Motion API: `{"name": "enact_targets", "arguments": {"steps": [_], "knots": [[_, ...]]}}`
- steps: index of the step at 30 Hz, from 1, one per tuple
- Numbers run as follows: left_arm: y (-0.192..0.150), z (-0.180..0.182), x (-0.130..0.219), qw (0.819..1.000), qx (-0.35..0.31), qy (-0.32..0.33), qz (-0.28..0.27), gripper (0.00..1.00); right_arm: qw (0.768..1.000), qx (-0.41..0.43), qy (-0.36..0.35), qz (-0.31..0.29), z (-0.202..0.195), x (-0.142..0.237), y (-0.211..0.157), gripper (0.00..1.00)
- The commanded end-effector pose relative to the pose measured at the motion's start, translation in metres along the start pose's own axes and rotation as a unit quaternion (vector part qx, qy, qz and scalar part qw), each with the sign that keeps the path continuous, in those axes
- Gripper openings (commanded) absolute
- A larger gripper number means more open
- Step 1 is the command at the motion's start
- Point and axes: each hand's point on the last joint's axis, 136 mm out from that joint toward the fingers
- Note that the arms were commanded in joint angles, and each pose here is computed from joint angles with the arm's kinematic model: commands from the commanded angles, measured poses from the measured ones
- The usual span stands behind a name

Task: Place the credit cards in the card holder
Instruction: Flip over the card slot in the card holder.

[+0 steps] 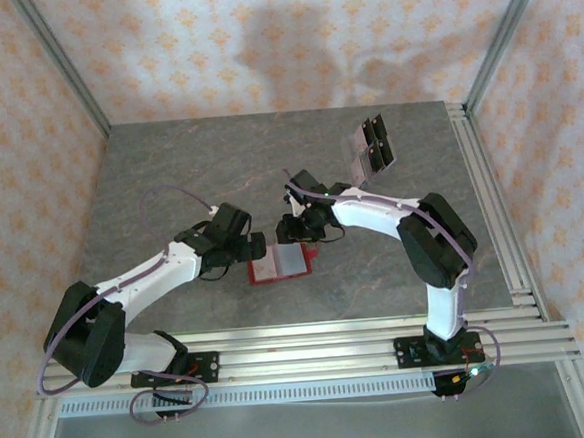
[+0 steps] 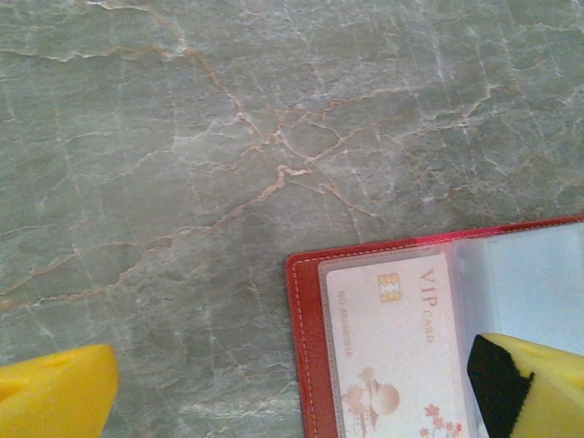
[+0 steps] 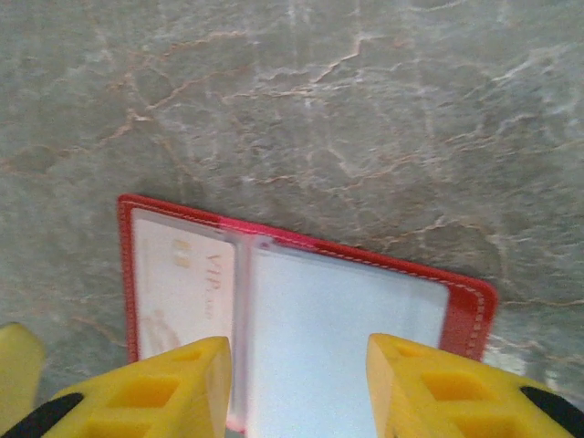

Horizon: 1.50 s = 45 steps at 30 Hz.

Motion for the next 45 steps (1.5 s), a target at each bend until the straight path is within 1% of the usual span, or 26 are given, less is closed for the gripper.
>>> {"name": "enact_targets", "arguments": {"steps": [1,8,18,20,21,27,32,36,45], "knots": [[-0.012,0.027,-0.006,0.998,0.012,0.063,0.006,1.00,0.998,0.042,-0.051,0.012,-0.008,0.000,-0.002,0.44],[-0.017,0.030,-0.010,0.997,0.024,0.066,0.008,1.00,0.993,0.076,-0.092,0.026,-0.011,-0.012,-0.010,0.47],[-0.016,0.028,-0.013,0.997,0.022,0.067,0.009,1.00,0.987,0.094,-0.121,0.048,-0.021,-0.030,-0.016,0.51],[-0.016,0.028,-0.013,0.997,0.022,0.067,0.008,1.00,0.987,0.093,-0.121,0.055,-0.022,-0.034,-0.021,0.50],[-0.015,0.028,-0.013,0.997,0.022,0.067,0.007,1.00,0.987,0.092,-0.120,0.058,-0.022,-0.036,-0.022,0.48],[-0.013,0.025,-0.013,0.998,0.016,0.063,0.008,1.00,0.992,0.070,-0.091,0.054,-0.012,-0.036,-0.025,0.32],[-0.011,0.018,-0.012,0.999,0.006,0.048,0.010,1.00,0.997,0.047,-0.036,0.043,0.011,-0.031,-0.022,0.32],[-0.013,0.004,-0.011,1.000,-0.004,0.013,0.014,1.00,0.999,0.032,-0.004,0.043,0.022,-0.033,-0.022,0.33],[-0.025,-0.018,-0.005,0.998,-0.029,-0.047,0.015,1.00,0.999,0.021,-0.002,0.040,0.021,-0.036,-0.022,0.33]]}}
Point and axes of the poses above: each hand's point on the last joint's axis, 136 mm out from that joint toward the fingers, its own x axis back along the fingers, its own z axis along the line the jaws close on, y = z × x, and after that the axes turned 5 degrees about x, right-handed
